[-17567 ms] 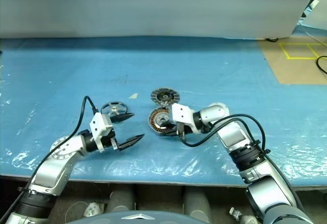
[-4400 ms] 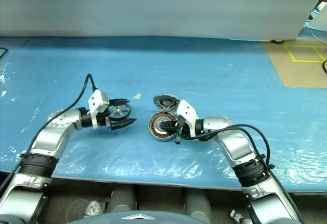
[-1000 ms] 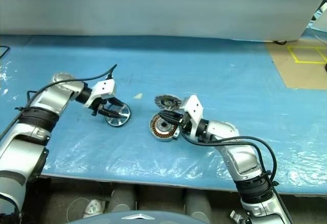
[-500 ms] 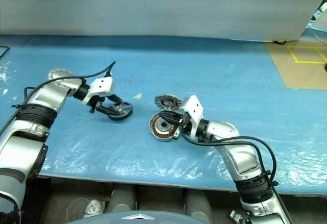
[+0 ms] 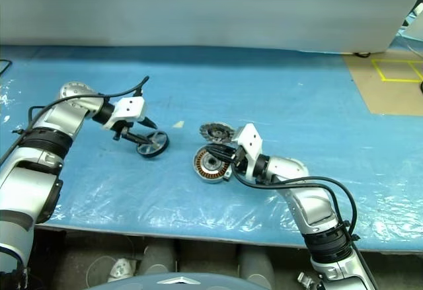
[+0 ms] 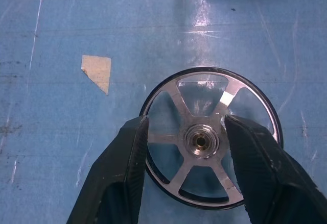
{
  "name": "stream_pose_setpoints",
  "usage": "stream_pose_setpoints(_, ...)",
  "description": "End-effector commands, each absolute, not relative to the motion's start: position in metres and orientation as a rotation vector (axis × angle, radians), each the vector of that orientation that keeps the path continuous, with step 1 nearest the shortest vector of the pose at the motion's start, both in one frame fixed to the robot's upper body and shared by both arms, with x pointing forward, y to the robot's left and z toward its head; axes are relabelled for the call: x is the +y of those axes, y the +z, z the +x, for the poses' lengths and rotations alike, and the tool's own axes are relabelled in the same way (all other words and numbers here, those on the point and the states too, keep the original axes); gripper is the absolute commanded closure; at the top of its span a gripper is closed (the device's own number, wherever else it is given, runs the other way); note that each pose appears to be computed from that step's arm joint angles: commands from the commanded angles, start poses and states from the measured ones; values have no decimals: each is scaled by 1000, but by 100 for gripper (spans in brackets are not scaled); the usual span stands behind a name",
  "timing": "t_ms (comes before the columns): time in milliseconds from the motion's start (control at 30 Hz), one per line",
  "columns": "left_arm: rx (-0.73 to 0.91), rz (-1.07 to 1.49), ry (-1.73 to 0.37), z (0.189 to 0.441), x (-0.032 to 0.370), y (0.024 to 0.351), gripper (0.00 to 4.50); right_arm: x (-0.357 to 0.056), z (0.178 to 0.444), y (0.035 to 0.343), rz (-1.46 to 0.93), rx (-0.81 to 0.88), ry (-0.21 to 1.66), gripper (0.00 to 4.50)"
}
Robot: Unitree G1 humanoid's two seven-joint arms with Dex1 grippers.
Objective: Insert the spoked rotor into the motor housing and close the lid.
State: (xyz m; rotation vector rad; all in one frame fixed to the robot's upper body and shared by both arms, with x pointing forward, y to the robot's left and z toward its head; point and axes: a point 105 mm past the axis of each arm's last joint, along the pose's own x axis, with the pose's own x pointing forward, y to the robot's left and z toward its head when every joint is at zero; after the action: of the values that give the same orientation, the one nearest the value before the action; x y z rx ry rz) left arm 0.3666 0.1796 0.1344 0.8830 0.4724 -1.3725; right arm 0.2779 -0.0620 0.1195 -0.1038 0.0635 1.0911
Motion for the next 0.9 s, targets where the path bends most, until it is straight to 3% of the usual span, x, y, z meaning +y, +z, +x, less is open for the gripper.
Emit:
stream_pose_setpoints(33,477,891,-1359,368,181,140,201,-59,276,128,-108,24,1106,450)
stream_pose_setpoints(467,491,834,-1358,367,181,143,201,-58,276,125,-113,32,1107,450)
stream_pose_setpoints(667,445,878,-1315,373,180,147,10,-58,277,125,-116,31,1109,450)
stream_pose_setpoints(900,474,830,-1325,370,181,143,10,-58,277,122,-125,37,1110,450)
